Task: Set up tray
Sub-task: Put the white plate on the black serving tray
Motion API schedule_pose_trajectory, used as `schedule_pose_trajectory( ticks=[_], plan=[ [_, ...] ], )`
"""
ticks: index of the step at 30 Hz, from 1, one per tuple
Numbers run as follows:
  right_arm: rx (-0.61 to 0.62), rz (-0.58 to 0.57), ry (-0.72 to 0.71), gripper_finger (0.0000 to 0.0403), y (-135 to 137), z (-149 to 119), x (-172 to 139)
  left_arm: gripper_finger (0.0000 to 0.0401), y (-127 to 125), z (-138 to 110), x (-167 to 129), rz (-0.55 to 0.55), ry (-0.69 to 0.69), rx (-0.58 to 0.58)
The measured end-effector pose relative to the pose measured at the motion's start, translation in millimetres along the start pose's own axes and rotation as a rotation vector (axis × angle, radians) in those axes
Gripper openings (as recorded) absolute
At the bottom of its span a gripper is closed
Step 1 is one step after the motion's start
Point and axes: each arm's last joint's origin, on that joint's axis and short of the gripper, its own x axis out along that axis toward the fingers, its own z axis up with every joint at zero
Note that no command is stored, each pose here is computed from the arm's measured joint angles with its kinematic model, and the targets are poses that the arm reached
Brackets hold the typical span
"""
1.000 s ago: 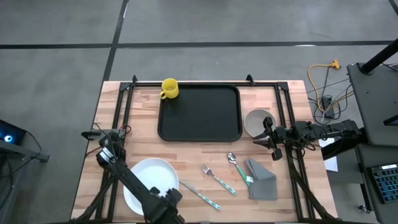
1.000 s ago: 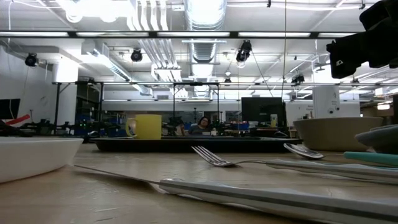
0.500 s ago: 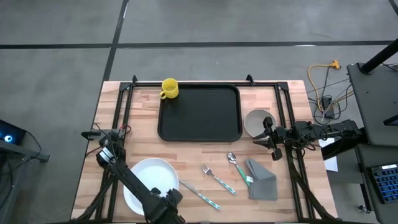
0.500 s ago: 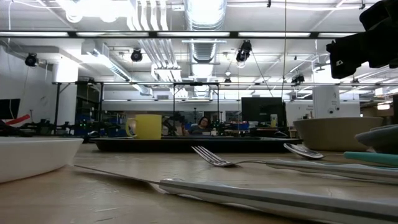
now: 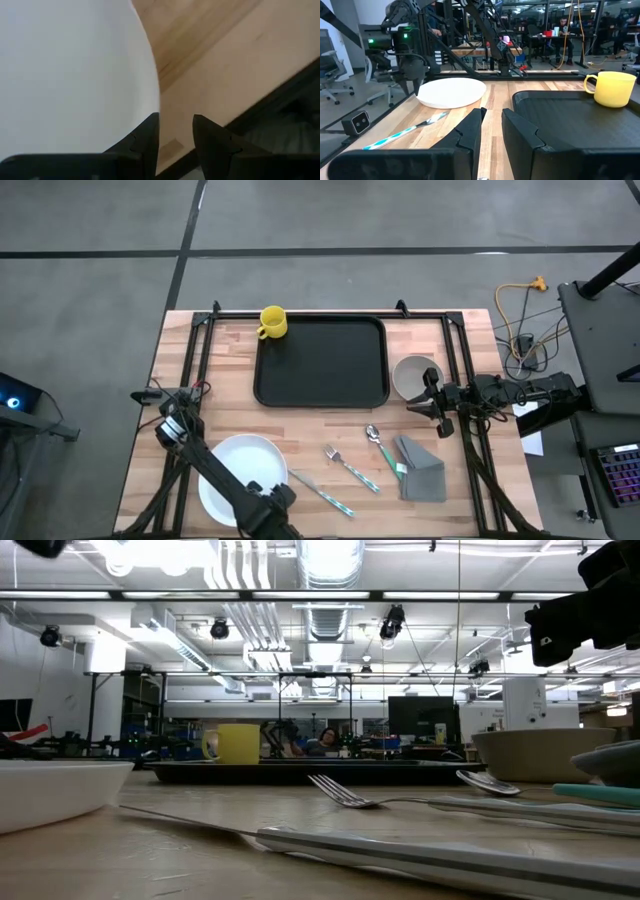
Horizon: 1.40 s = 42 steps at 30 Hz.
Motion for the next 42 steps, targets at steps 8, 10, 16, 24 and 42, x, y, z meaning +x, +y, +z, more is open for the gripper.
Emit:
schedule_pose_trajectory(
  ticks=[8,10,16,24,42],
  plan=[
    [0.0,0.0,0.0,0.0068,0.0,0.0,0.0,0.01,3.8,0.9,7.3,0.022,0.001,-0.001],
    [-0.001,0.0,0.0,0.0068,0.0,0.0,0.0,0.01,3.2,0.8,6.6,0.018,0.001,-0.001],
    [-0.001,-0.001,0.0,0.0068,0.0,0.0,0.0,0.01,3.8,1.1,7.8,0.021,0.001,-0.001],
    [-0.001,-0.001,0.0,0.0068,0.0,0.0,0.0,0.01,12.6,2.2,20.2,0.07,0.0,-0.005],
    [0.0,-0.001,0.0,0.0068,0.0,0.0,0.0,0.0003,15.9,4.3,20.7,0.092,0.029,0.076]
  ],
)
